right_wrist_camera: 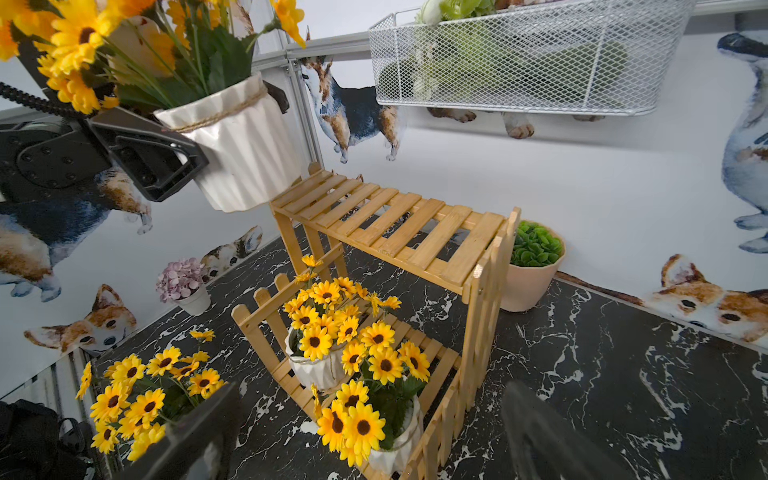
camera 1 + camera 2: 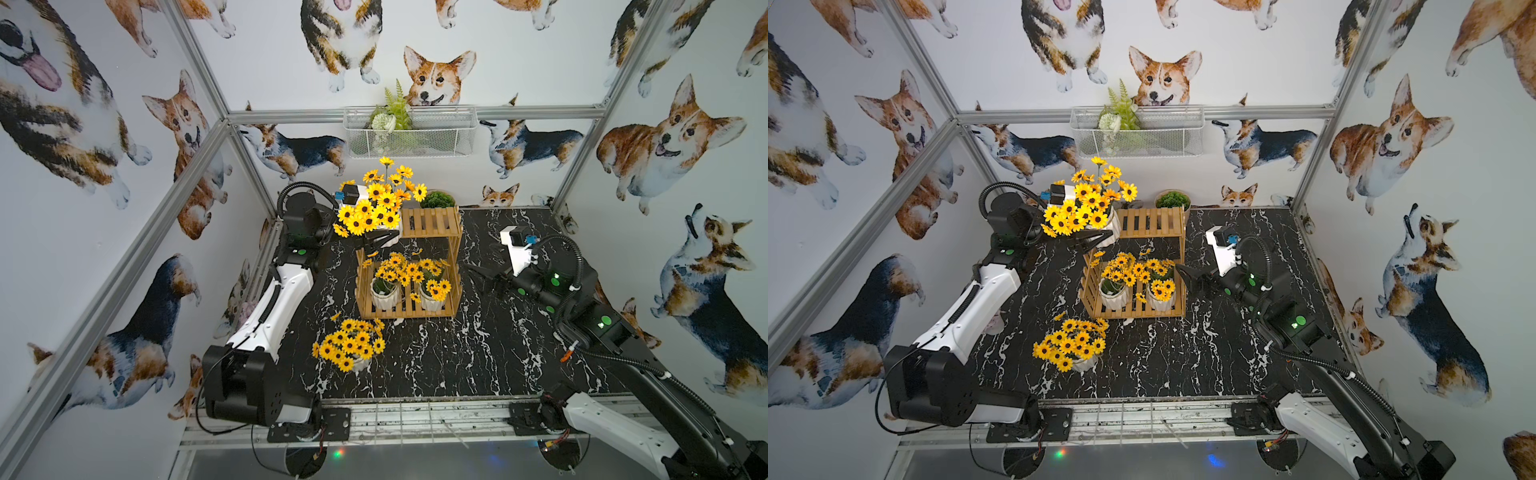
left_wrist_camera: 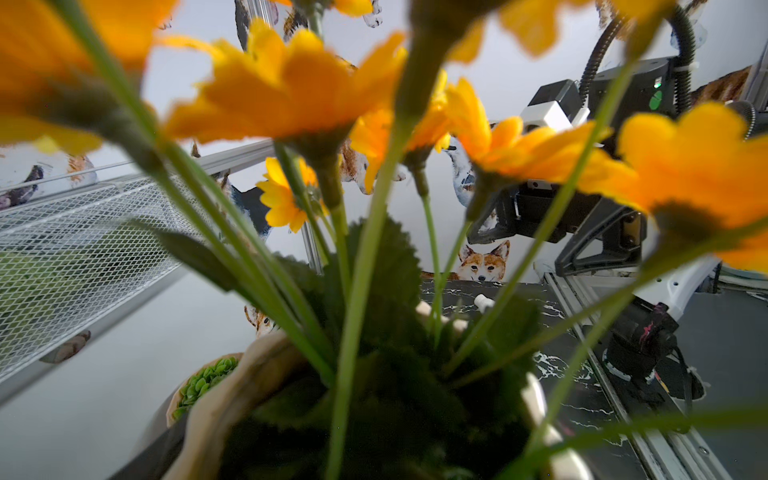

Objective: Take the sunflower pots off the shelves
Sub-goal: Pick up the sunflower pot from the shelf.

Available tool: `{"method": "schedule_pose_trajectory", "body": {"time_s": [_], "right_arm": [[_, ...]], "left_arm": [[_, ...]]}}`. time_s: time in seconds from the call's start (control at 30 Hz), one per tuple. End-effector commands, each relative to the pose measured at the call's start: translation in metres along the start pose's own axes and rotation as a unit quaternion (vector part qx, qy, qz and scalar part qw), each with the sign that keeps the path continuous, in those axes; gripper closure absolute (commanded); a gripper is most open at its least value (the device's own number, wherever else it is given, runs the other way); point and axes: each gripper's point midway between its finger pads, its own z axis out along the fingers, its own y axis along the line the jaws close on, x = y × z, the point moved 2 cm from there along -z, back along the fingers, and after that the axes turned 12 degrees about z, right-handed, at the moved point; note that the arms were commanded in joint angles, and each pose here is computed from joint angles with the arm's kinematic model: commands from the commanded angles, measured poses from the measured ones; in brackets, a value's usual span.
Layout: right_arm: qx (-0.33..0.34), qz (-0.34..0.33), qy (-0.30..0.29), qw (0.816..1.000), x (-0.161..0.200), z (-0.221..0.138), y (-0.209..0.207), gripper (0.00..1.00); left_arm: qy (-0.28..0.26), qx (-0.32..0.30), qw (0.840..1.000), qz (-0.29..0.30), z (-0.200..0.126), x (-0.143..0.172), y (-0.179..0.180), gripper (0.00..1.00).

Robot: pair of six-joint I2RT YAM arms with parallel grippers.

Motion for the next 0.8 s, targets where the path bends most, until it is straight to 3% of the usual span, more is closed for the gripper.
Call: {"method": "schedule_pose_trajectory", "body": {"time_s": [0.0, 0.77], "right_arm": [[0.045, 0.015, 0.000, 0.999, 0.001, -0.002, -0.014, 0.00], [0.115, 0.065, -0.020, 0.991, -0.005, -0.009, -0.034, 0.00]], "left_arm": [[0.004, 0.009, 1.000, 0.026, 0.001, -0.002, -0.016, 1.00], [0.027, 0.013, 0.999, 0.031, 0.037, 0.033, -0.102, 1.00]]}}
